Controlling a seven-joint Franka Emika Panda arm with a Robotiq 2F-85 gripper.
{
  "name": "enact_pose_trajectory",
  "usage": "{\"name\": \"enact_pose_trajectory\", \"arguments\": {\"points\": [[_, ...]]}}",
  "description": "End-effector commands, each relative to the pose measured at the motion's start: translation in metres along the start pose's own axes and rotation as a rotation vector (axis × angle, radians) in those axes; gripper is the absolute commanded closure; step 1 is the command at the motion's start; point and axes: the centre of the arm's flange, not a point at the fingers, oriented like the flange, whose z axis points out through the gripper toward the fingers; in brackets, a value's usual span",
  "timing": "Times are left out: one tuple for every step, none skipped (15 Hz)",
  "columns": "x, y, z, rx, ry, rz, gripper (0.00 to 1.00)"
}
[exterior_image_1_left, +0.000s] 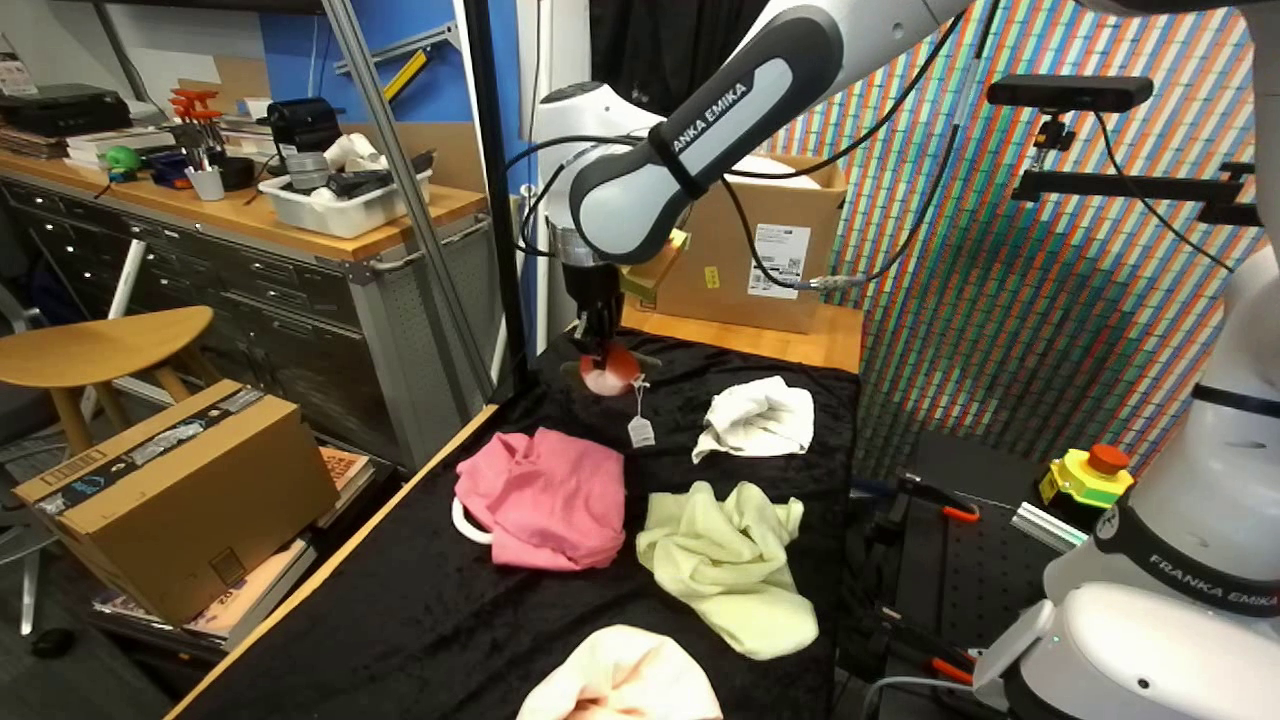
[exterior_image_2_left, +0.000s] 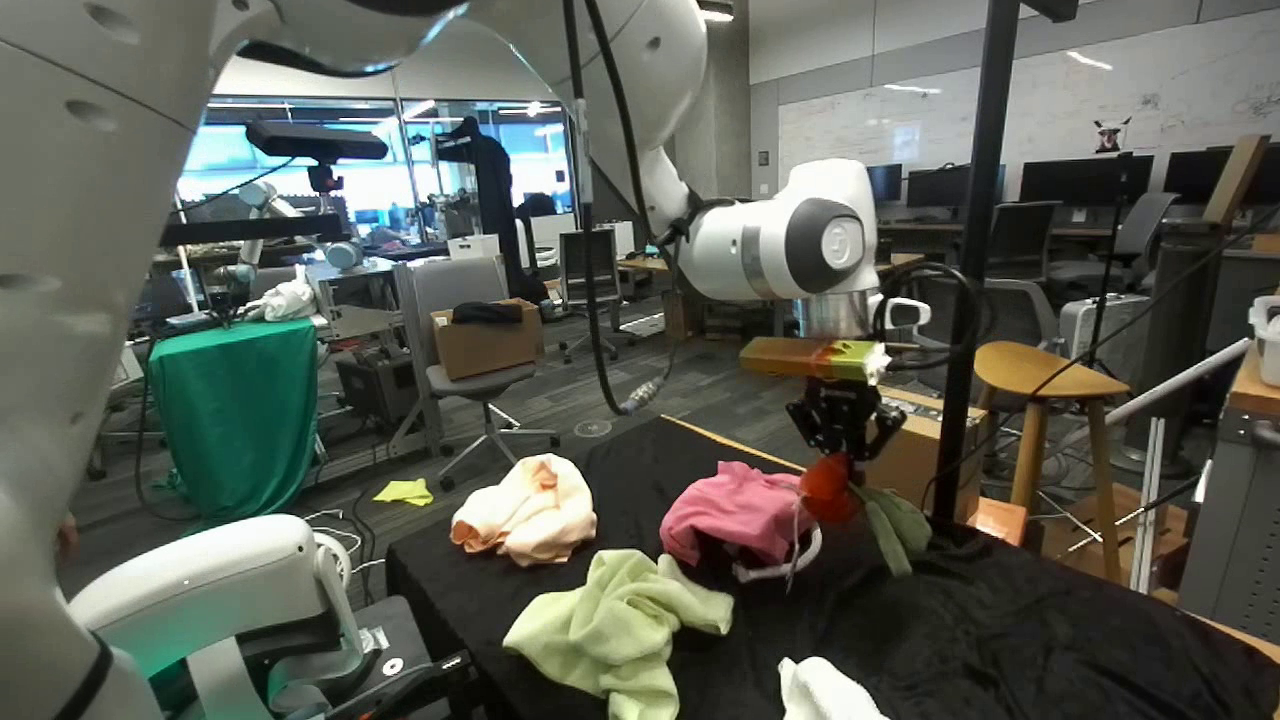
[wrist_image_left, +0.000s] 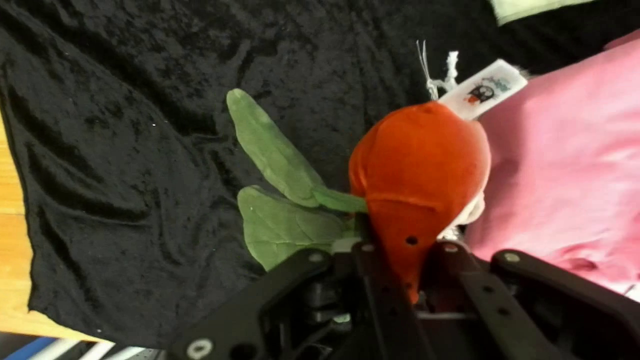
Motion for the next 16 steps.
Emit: {"name": "enact_pose_trajectory", "arguments": {"points": [[-0.033,-0.047,-0.025,-0.01,0.062,-0.083,0.9],[-0.033,-0.059,-0.026,-0.003,0.077,-0.09,0.9],[-0.031,-0.07,-0.024,0.005,0.085,-0.098,0.9],[-0.03,-0.08,-0.022,0.003,0.096,-0.09,0.9],[-0.028,-0.088,-0.018,0.016,0.1,-0.092,0.9],[-0.026,-0.095,-0.011,0.012,0.114,-0.088,0.9],[-0.024,-0.1,-0.004,-0.008,0.135,-0.066,0.9],[-0.022,-0.104,0.003,-0.024,0.151,-0.054,0.9],[-0.022,-0.107,0.007,-0.03,0.157,-0.048,0.9],[-0.022,-0.109,0.013,-0.035,0.159,-0.037,0.9],[-0.022,-0.11,0.018,-0.038,0.158,-0.028,0.9],[-0.023,-0.111,0.023,-0.038,0.156,-0.02,0.89],[-0.024,-0.112,0.027,-0.033,0.153,-0.012,0.89],[-0.025,-0.113,0.031,-0.031,0.148,-0.007,0.9],[-0.026,-0.116,0.035,-0.028,0.143,-0.007,0.89],[-0.027,-0.119,0.036,-0.029,0.141,-0.007,0.89]]}}
